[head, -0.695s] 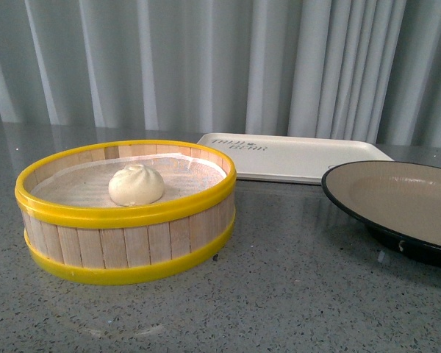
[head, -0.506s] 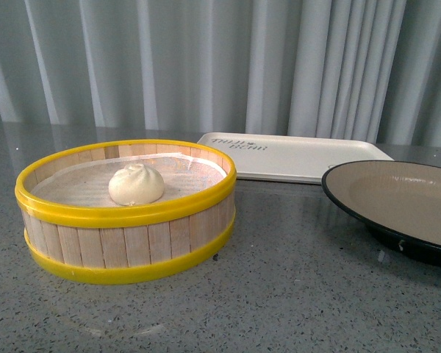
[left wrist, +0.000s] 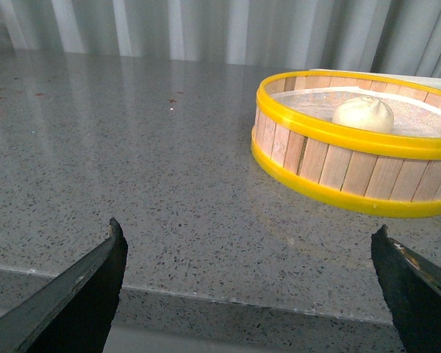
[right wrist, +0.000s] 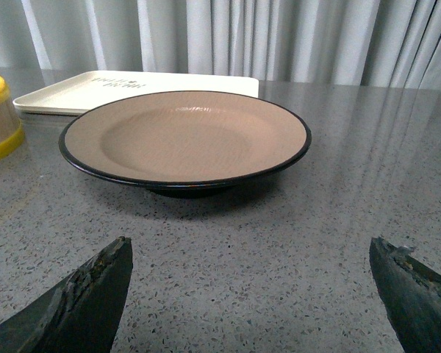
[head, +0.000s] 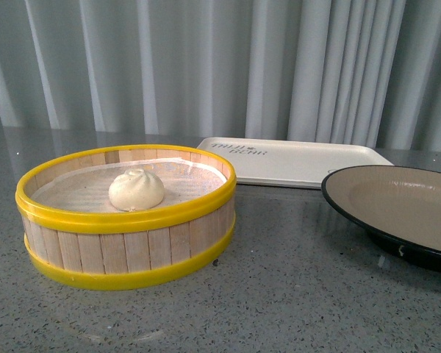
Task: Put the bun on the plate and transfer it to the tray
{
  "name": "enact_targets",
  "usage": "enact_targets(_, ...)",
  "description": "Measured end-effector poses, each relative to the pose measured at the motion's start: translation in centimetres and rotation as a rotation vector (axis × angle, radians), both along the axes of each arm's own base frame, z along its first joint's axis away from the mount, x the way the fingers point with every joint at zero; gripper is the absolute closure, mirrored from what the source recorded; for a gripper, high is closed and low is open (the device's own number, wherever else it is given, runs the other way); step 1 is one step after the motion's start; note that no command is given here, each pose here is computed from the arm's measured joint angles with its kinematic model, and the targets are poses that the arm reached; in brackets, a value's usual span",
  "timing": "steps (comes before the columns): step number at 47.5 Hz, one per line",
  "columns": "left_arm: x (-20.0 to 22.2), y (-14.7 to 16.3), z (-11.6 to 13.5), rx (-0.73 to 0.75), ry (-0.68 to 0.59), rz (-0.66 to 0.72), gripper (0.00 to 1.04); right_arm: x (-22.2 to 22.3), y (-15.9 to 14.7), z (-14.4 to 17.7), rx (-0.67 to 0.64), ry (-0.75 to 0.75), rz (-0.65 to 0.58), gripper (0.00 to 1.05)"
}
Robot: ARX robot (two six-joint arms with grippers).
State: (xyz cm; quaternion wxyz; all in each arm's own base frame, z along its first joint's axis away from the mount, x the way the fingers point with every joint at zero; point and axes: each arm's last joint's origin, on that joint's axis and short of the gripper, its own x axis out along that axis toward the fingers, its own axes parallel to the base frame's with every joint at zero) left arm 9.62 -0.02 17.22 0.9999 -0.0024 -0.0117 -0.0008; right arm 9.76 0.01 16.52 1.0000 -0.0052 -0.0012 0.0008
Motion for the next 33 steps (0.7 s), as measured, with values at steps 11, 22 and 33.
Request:
enact_targets(11,0.0,0.0,0.0,0.000,0.000,0.000,0.07,0.0,0.0,0.0,0.000,0.000,0.000,0.08)
enact_targets(22,0.0,0.0,0.0,-0.008,0.002,0.012,0.07,0.0,0.0,0.0,0.000,0.000,0.000,0.08)
enact_targets(33,3.2,1.2,2.4,-0.334,-0.103,0.228,0.07,0.0,0.0,0.0,0.000,-0.001,0.000,0.08)
